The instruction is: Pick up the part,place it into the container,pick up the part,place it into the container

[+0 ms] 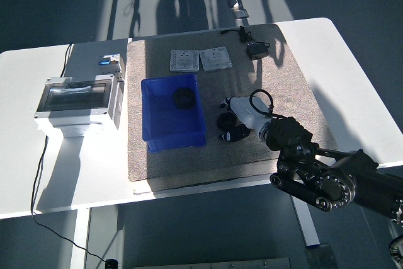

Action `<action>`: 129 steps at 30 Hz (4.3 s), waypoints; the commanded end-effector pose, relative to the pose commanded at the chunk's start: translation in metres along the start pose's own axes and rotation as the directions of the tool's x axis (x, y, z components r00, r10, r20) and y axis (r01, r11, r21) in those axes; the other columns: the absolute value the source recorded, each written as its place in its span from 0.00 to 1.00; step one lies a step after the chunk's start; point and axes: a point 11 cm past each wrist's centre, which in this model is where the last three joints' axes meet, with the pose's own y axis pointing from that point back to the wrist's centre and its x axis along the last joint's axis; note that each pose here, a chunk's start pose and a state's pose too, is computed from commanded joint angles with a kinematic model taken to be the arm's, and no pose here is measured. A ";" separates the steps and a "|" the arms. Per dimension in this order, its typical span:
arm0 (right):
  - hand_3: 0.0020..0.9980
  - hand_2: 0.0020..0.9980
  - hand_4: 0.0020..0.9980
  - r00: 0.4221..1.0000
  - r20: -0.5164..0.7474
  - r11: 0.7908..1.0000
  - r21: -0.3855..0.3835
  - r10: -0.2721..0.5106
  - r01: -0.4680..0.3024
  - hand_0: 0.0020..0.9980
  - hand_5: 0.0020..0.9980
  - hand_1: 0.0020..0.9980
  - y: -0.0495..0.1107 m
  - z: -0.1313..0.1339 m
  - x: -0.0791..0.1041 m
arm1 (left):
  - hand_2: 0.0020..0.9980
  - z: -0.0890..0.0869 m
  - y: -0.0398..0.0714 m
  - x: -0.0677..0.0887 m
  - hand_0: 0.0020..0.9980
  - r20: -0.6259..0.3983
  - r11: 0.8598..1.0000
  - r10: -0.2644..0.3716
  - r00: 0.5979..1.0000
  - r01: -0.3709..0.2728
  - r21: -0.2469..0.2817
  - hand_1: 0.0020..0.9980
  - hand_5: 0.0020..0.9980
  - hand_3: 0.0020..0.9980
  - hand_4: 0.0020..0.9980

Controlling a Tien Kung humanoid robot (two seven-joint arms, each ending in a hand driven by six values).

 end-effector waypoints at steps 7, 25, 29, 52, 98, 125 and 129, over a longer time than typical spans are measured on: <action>0.71 0.66 0.66 0.999 -0.025 0.999 0.024 0.034 -0.034 0.78 0.18 0.53 0.002 -0.005 0.000 | 0.63 0.000 0.000 0.001 0.70 0.001 1.000 0.004 1.000 -0.004 -0.001 0.68 1.00 0.34 0.79; 0.61 0.52 0.37 0.988 -0.074 0.990 0.047 0.136 -0.133 0.75 0.02 0.48 0.006 0.001 0.005 | 0.62 0.001 0.000 0.004 0.69 -0.010 0.999 0.037 0.999 -0.037 -0.015 0.68 1.00 0.33 0.80; 0.60 0.52 0.35 0.975 -0.037 0.975 0.051 0.219 -0.217 0.75 0.01 0.48 0.006 0.006 0.026 | 0.63 0.002 0.000 0.004 0.69 -0.006 0.999 0.041 0.999 -0.041 -0.015 0.68 1.00 0.33 0.80; 0.89 0.92 0.73 0.976 0.081 0.903 0.370 0.202 -0.218 1.00 0.38 0.97 0.023 -0.094 0.028 | 0.63 0.005 0.000 0.009 0.69 -0.017 0.997 0.063 0.998 -0.064 -0.035 0.68 1.00 0.33 0.81; 0.36 0.31 1.00 -0.046 0.981 0.898 -0.192 0.189 -0.396 0.71 0.80 0.30 0.116 0.126 0.021 | 0.64 -0.012 -0.001 -0.009 0.69 0.015 0.998 -0.006 1.000 0.005 0.058 0.69 1.00 0.39 0.84; 0.20 0.16 1.00 -0.345 0.875 0.769 -0.469 0.340 -0.433 0.31 0.84 0.07 0.134 0.163 0.017 | 0.65 -0.022 0.000 0.010 0.70 0.030 0.997 0.017 0.999 -0.019 0.076 0.69 1.00 0.39 0.86; 0.19 0.16 0.97 -0.306 0.896 0.787 -0.434 0.323 -0.440 0.31 0.82 0.06 0.132 0.151 0.020 | 0.65 -0.021 0.000 0.011 0.70 0.011 0.997 0.021 1.000 -0.021 0.072 0.69 1.00 0.37 0.87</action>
